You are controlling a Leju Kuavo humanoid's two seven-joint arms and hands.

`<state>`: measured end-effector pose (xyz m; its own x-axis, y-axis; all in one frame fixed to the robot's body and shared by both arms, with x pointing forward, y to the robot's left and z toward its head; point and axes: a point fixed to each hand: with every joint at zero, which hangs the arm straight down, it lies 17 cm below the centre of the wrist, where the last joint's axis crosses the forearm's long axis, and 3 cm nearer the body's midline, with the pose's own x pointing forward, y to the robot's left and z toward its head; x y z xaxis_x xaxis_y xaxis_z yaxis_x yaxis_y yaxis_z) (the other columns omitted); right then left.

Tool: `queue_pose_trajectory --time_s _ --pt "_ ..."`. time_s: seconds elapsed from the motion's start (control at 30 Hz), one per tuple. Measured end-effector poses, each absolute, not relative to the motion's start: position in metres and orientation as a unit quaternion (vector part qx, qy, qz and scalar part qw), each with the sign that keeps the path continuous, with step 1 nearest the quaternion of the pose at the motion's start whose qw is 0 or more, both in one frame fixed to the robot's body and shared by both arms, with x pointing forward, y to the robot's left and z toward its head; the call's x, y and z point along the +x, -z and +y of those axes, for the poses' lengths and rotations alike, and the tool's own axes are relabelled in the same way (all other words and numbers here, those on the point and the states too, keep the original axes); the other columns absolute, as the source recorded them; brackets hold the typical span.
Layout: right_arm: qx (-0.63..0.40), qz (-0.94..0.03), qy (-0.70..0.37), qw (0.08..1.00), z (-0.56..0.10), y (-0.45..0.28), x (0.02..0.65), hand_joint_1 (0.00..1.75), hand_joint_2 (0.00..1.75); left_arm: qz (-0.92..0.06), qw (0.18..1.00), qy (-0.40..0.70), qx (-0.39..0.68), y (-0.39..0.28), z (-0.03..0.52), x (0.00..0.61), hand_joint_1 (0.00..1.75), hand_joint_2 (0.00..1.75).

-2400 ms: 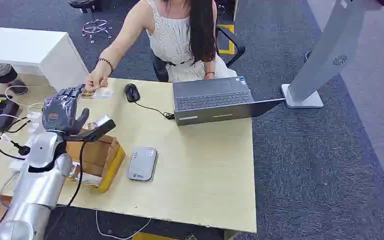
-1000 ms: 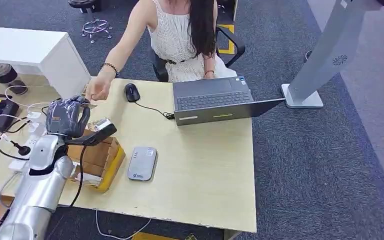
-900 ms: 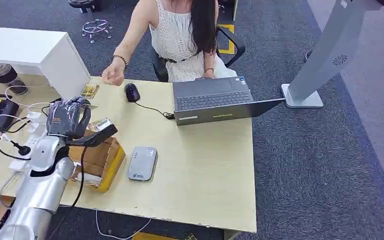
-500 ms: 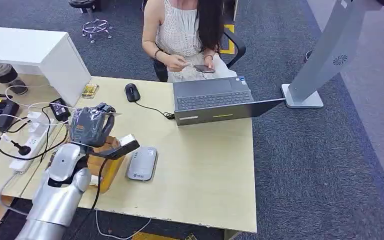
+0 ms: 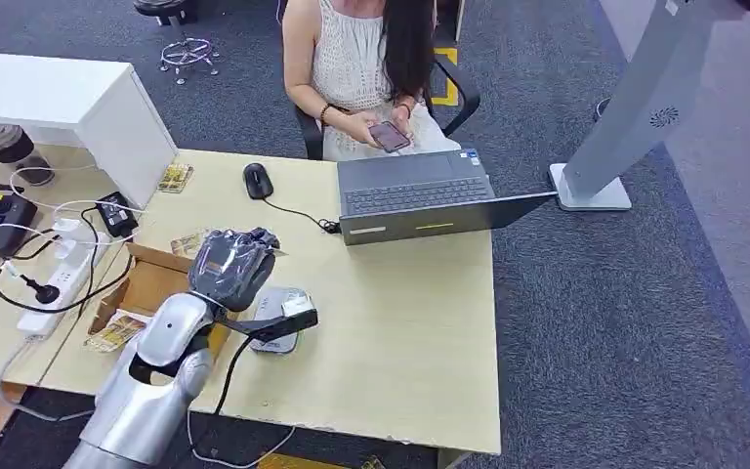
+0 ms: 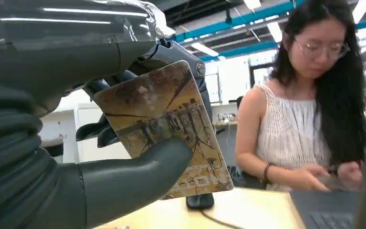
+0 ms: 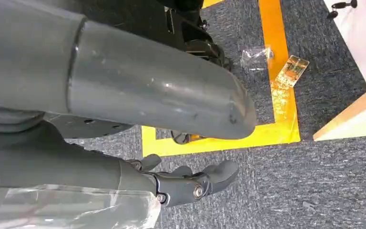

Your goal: Pass the card to the sensor for recognition and then transmit it.

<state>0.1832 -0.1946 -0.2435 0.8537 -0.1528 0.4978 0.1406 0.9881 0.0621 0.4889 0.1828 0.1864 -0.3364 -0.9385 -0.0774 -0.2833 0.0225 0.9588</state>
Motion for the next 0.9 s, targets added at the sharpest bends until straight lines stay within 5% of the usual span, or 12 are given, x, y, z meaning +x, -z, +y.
queue_pose_trajectory --time_s 0.9 --pt "0.012 -0.246 0.077 0.966 -0.194 0.246 0.176 0.00 0.00 -0.529 0.398 0.612 0.433 -0.072 0.186 0.484 1.75 1.75"
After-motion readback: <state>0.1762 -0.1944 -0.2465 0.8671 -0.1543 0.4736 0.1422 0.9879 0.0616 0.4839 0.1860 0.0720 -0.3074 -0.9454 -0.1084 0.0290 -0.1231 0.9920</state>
